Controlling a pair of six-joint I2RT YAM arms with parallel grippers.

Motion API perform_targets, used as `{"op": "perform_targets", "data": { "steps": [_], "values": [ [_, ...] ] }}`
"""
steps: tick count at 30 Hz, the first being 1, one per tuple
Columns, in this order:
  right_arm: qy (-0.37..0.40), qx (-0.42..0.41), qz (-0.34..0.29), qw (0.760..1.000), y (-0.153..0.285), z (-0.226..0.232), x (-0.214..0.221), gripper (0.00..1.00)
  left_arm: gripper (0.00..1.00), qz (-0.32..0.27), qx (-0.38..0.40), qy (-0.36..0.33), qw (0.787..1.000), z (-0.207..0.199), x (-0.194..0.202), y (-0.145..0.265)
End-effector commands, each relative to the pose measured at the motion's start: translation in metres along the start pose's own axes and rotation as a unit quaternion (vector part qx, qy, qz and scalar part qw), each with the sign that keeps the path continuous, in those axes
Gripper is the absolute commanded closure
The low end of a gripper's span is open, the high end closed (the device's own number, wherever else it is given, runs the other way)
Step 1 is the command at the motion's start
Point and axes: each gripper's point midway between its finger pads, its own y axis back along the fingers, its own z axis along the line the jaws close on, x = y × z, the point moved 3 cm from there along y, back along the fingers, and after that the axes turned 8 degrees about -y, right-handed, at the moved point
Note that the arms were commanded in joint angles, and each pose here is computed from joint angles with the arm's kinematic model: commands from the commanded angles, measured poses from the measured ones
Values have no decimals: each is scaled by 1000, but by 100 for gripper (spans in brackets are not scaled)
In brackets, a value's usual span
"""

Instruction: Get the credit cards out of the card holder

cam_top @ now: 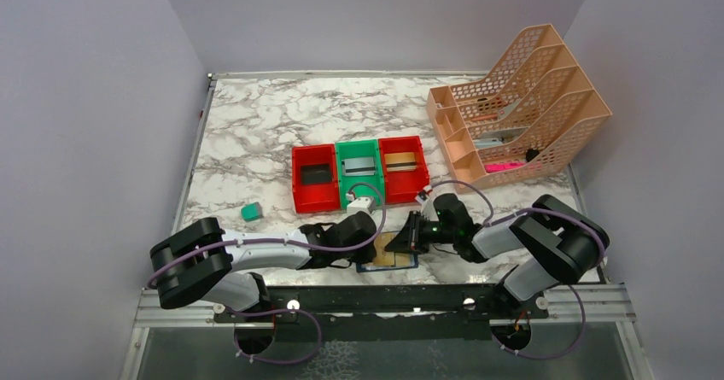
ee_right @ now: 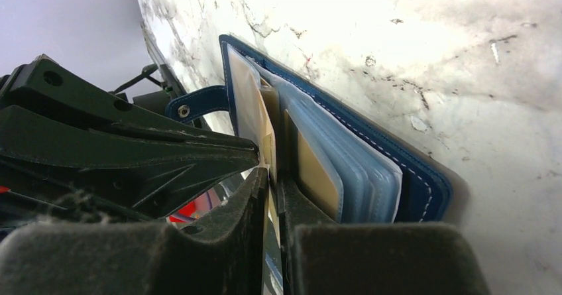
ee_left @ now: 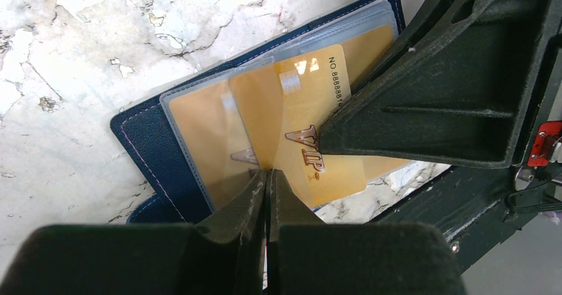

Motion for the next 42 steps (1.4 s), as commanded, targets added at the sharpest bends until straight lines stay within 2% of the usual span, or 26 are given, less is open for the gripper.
{"op": "perform_targets", "data": {
  "steps": [1,4,11,17,25,30,34,42],
  "values": [
    [8,-3,1,1000,1,-1,0,88,94,30,-34,-14,999,18,20,-1],
    [4,16,-14,1000,4,-5,-2,99,94,29,-36,-14,999,18,18,-1],
    [-1,68,-36,997,13,-17,-4,99,93,22,-35,-12,999,18,16,2],
    [11,75,-34,997,34,-4,3,99,89,13,-36,-10,999,19,12,9],
    [95,52,-160,981,68,27,-23,99,80,-24,-30,2,999,13,-4,17],
    [155,40,-196,968,80,52,-36,99,72,-54,-39,-3,998,15,-19,32],
    [215,45,-235,947,91,65,-51,99,65,-80,-66,-8,995,25,-33,49],
    [368,31,-312,876,109,86,-74,99,35,-115,-84,-19,990,41,-66,71]
  ]
}}
